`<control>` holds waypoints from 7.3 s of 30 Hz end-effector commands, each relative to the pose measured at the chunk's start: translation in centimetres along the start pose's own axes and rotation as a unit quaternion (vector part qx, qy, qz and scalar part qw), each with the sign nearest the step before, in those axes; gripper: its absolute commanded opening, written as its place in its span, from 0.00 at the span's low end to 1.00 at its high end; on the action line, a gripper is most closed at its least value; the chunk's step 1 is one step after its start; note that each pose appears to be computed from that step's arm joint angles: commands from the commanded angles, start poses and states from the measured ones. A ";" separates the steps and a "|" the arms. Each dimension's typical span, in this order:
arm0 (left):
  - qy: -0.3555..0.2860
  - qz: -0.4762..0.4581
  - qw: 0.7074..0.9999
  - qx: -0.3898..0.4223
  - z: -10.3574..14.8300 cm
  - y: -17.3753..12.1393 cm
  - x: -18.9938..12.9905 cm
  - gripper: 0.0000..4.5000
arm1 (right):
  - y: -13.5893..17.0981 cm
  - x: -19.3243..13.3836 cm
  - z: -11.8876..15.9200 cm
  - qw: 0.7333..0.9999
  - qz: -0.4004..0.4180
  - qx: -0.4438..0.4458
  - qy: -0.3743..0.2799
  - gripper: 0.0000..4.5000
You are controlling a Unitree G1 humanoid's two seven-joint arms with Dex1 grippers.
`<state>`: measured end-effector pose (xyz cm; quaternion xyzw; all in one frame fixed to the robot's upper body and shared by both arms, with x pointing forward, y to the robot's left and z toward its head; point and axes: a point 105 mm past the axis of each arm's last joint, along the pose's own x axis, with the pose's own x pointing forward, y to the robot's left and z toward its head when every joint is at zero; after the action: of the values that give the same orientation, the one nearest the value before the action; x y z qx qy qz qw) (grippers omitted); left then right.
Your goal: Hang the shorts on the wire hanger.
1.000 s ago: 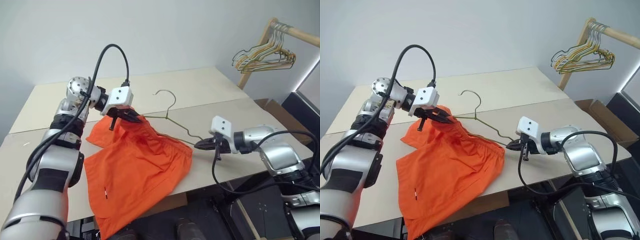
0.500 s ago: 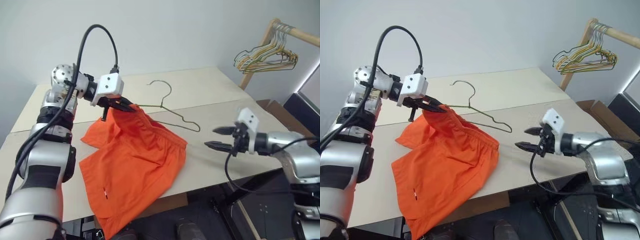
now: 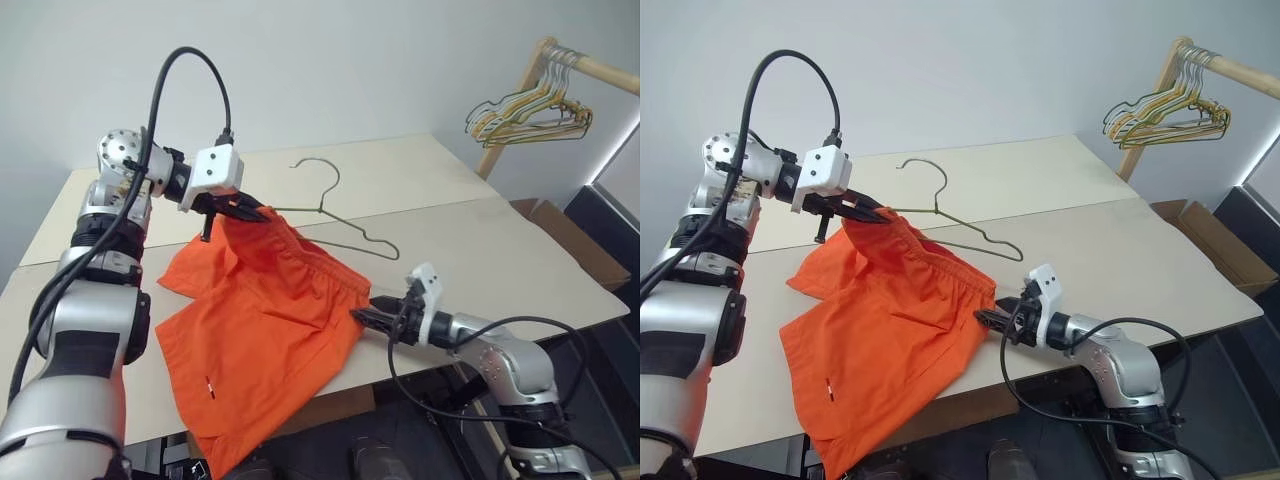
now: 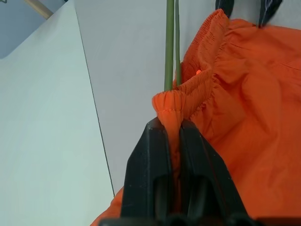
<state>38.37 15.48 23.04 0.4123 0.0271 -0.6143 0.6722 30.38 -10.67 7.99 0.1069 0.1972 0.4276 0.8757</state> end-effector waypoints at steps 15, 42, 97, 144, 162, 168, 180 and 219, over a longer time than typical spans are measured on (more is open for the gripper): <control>-0.004 0.007 1.000 0.009 0.2 -0.6 -2.7 0.00 | -2.4 -1.8 1.6 1.000 -0.002 0.024 -0.012 0.00; 0.032 -0.034 0.998 0.035 -1.1 -1.7 -0.8 0.00 | -2.4 -7.0 6.7 0.942 0.025 -0.317 0.105 0.00; 0.024 -0.008 0.994 0.107 0.8 -0.8 3.4 0.00 | -0.7 -2.8 10.5 0.898 0.020 -0.427 0.101 0.54; -0.205 0.251 0.946 0.006 4.5 4.4 -2.4 1.00 | -3.4 -10.9 15.0 0.941 -0.181 -0.282 0.054 0.00; -0.281 0.219 0.932 -0.071 6.6 -2.5 1.5 1.00 | -10.8 -21.4 16.0 0.840 -0.537 0.056 -0.063 0.00; -0.284 0.218 0.930 -0.083 7.6 -3.7 1.9 1.00 | -13.4 -23.7 16.3 0.778 -0.616 0.087 -0.088 0.00; -0.270 0.214 0.934 -0.090 7.4 -5.0 1.9 1.00 | -16.8 -26.7 18.6 0.719 -0.658 0.153 -0.162 0.00; -0.375 0.209 0.899 -0.084 9.8 -5.8 2.0 1.00 | -18.0 -31.4 16.9 0.673 -0.624 0.306 -0.253 0.00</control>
<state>29.91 8.47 24.17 0.0842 -0.2318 -0.5703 0.7835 33.43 -45.83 22.19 0.3185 0.1620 -0.3420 0.8691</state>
